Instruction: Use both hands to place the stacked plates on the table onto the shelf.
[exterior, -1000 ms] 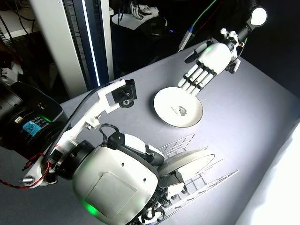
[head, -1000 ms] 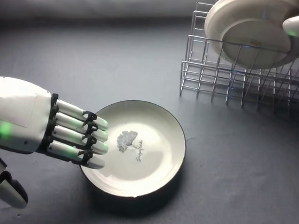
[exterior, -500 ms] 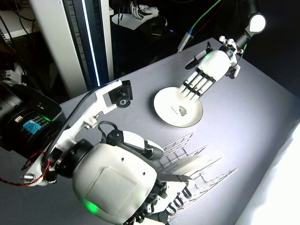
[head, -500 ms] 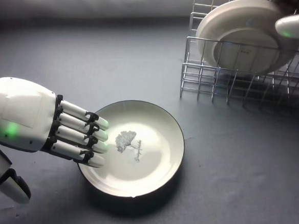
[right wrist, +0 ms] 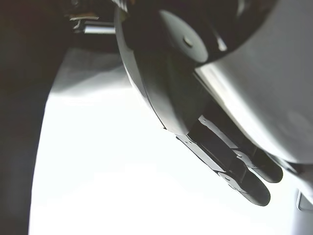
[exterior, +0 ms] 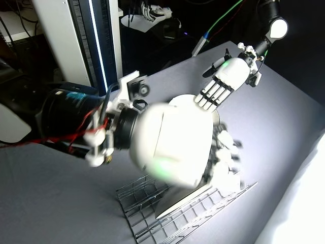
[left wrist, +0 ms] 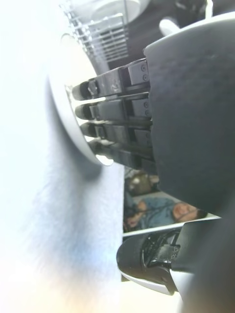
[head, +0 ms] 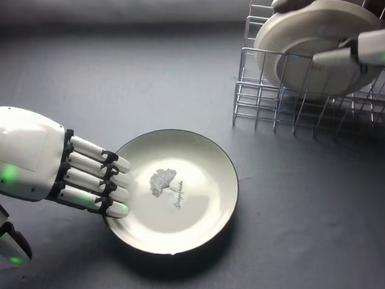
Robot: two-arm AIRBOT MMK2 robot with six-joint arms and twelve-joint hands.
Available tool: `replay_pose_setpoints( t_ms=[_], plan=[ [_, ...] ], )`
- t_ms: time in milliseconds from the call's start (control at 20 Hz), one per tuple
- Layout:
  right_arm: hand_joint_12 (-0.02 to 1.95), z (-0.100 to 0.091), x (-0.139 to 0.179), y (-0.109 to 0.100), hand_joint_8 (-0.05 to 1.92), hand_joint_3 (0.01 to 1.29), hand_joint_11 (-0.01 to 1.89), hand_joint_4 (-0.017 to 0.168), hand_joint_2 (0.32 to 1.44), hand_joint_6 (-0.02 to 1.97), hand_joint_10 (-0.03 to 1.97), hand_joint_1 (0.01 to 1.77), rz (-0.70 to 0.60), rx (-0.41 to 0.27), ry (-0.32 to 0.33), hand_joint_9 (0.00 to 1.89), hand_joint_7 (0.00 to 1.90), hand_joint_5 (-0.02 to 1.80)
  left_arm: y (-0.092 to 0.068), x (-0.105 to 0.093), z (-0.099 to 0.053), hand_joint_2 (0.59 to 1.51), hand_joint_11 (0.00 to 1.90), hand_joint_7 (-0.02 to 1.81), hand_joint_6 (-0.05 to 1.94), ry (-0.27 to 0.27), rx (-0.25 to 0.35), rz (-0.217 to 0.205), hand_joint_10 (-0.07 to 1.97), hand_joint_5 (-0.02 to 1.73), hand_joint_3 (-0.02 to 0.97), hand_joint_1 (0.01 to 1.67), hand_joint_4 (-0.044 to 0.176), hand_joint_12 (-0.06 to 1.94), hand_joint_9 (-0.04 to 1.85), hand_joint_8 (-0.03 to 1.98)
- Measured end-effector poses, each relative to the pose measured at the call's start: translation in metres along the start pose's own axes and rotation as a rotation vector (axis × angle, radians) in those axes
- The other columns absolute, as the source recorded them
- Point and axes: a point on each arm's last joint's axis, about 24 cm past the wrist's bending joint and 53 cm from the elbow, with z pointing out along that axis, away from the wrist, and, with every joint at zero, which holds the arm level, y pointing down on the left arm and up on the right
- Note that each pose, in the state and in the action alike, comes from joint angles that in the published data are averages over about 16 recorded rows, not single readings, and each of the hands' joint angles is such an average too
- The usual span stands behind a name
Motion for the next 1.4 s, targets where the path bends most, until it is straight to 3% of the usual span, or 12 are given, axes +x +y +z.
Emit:
replay_pose_setpoints(
  t_ms=[400,850,1100,1400],
  plan=[
    [1.14,-0.004,0.062,0.041,0.01,0.01,0.26,0.003,1.02,0.02,0.02,1.17,-0.328,-0.178,0.204,0.75,0.78,0.74,-0.001,0.02,0.001,1.182,0.02,0.01,-0.03,0.019,-0.001,-0.018,0.0,-0.01,0.009,0.02,-0.012,0.01,0.02,0.0],
    [1.12,-0.018,0.12,0.059,0.02,0.01,0.17,0.006,1.0,0.02,0.01,1.15,-0.538,-0.338,0.365,0.61,0.65,0.63,-0.008,0.039,0.003,1.178,0.02,0.0,-0.03,0.024,-0.006,-0.072,-0.02,-0.01,0.009,0.02,-0.012,0.01,0.01,-0.02],
    [0.92,-0.025,0.146,0.061,0.02,0.01,0.09,0.005,0.98,0.02,0.01,1.14,-0.6,-0.396,0.432,0.42,0.46,0.45,-0.011,0.044,0.004,1.18,0.02,0.0,-0.03,0.02,-0.009,-0.099,-0.02,-0.01,0.009,0.02,-0.012,0.0,0.01,-0.02],
    [0.49,-0.029,0.163,0.061,0.02,0.01,0.02,0.006,0.94,0.02,0.01,1.09,-0.63,-0.426,0.474,0.17,0.19,0.2,-0.016,0.05,0.005,1.181,0.02,0.0,-0.03,0.011,-0.01,-0.135,-0.02,-0.01,0.009,0.02,-0.012,-0.01,0.0,-0.02]
  ],
)
